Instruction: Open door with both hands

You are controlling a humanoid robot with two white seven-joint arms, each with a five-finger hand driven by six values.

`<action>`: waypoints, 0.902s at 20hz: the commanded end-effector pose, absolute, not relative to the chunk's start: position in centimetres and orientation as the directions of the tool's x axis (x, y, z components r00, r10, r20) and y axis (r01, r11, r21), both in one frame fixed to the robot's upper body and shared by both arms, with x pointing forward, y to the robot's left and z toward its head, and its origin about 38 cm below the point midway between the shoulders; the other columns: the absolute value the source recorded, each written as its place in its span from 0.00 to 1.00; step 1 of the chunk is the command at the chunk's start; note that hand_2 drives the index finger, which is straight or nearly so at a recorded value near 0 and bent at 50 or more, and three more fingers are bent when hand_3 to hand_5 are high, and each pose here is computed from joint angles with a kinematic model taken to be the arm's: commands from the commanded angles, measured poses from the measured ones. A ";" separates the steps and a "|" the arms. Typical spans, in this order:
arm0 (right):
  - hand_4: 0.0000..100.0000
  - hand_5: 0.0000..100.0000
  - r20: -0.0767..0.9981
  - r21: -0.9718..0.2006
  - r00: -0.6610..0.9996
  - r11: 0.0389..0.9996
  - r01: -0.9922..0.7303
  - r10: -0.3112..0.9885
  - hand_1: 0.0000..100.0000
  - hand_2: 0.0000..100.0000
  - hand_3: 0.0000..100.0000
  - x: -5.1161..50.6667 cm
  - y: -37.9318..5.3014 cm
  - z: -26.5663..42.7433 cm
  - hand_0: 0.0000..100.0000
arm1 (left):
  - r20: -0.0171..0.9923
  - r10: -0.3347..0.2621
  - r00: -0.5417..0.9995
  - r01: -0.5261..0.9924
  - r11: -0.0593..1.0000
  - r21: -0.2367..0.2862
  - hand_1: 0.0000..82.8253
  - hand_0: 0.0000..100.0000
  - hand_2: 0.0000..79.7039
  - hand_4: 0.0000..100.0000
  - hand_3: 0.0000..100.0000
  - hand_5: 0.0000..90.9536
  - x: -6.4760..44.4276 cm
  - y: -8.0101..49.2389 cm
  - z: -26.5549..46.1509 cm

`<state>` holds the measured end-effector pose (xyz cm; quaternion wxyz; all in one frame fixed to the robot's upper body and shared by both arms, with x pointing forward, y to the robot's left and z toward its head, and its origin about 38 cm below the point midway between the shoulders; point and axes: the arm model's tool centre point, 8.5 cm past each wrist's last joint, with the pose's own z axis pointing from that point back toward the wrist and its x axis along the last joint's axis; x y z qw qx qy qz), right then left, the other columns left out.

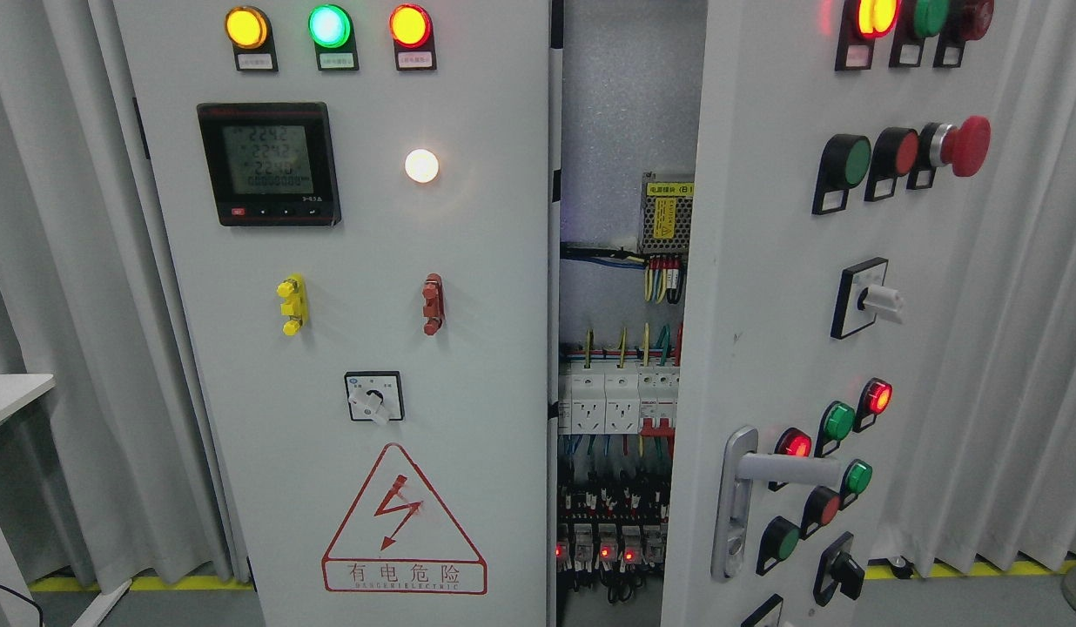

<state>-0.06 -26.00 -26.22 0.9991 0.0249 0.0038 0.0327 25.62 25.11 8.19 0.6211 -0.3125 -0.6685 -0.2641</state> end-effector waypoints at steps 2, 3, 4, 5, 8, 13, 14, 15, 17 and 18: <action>0.00 0.00 0.005 0.043 0.998 0.997 -0.067 0.067 0.00 0.00 0.00 1.0 -26.3 -26.2 0.22 | 0.923 0.128 -0.362 0.803 0.545 0.240 0.00 0.30 0.04 0.04 0.03 0.00 28.2 24.4 20.9; 0.00 0.00 0.005 0.043 0.998 0.997 -0.067 0.067 0.00 0.00 0.00 1.0 -26.3 -26.2 0.22 | 0.922 0.130 -0.365 0.808 0.536 0.244 0.00 0.30 0.04 0.04 0.03 0.00 28.8 24.5 21.8; 0.00 0.00 0.005 0.043 0.998 0.997 -0.067 0.067 0.00 0.00 0.00 1.0 -26.3 -26.2 0.22 | 0.924 0.142 -0.356 0.817 0.527 0.234 0.00 0.30 0.04 0.04 0.03 0.00 29.4 24.5 22.6; 0.00 0.00 0.005 0.043 0.998 0.997 -0.067 0.067 0.00 0.00 0.00 1.0 -26.3 -26.2 0.22 | 0.929 0.161 -0.333 0.829 0.519 0.208 0.00 0.30 0.04 0.04 0.03 0.00 29.9 24.4 23.2; 0.00 0.00 0.005 0.043 0.998 0.997 -0.067 0.067 0.00 0.00 0.00 1.0 -26.3 -26.2 0.22 | 0.942 0.196 -0.271 0.856 0.497 0.143 0.00 0.30 0.04 0.04 0.03 0.00 31.2 24.0 24.6; 0.00 0.00 0.005 0.043 0.998 0.997 -0.067 0.067 0.00 0.00 0.00 1.0 -26.3 -26.2 0.22 | 0.954 0.205 -0.219 0.879 0.465 0.102 0.00 0.30 0.03 0.04 0.03 0.00 33.3 24.1 28.1; 0.00 0.00 0.005 0.043 0.998 0.997 -0.067 0.067 0.00 0.00 0.00 1.0 -26.3 -26.2 0.22 | 0.952 0.228 -0.203 0.882 0.465 0.077 0.00 0.30 0.03 0.04 0.03 0.00 33.8 24.4 29.4; 0.00 0.00 0.005 0.043 0.998 0.997 -0.067 0.067 0.00 0.00 0.00 1.0 -26.3 -26.2 0.22 | 0.951 0.245 -0.191 0.876 0.479 0.053 0.00 0.30 0.03 0.04 0.03 0.00 34.6 24.4 30.2; 0.00 0.00 0.005 0.043 0.998 0.997 -0.067 0.067 0.00 0.00 0.00 1.0 -26.3 -26.2 0.22 | 0.940 0.297 -0.167 0.868 0.496 -0.002 0.00 0.30 0.03 0.04 0.03 0.00 36.4 23.8 31.8; 0.00 0.00 0.005 0.043 0.998 0.997 -0.067 0.067 0.00 0.00 0.00 1.0 -26.3 -26.2 0.22 | 0.936 0.315 -0.158 0.870 0.492 -0.019 0.00 0.30 0.03 0.04 0.03 0.00 36.9 23.7 32.6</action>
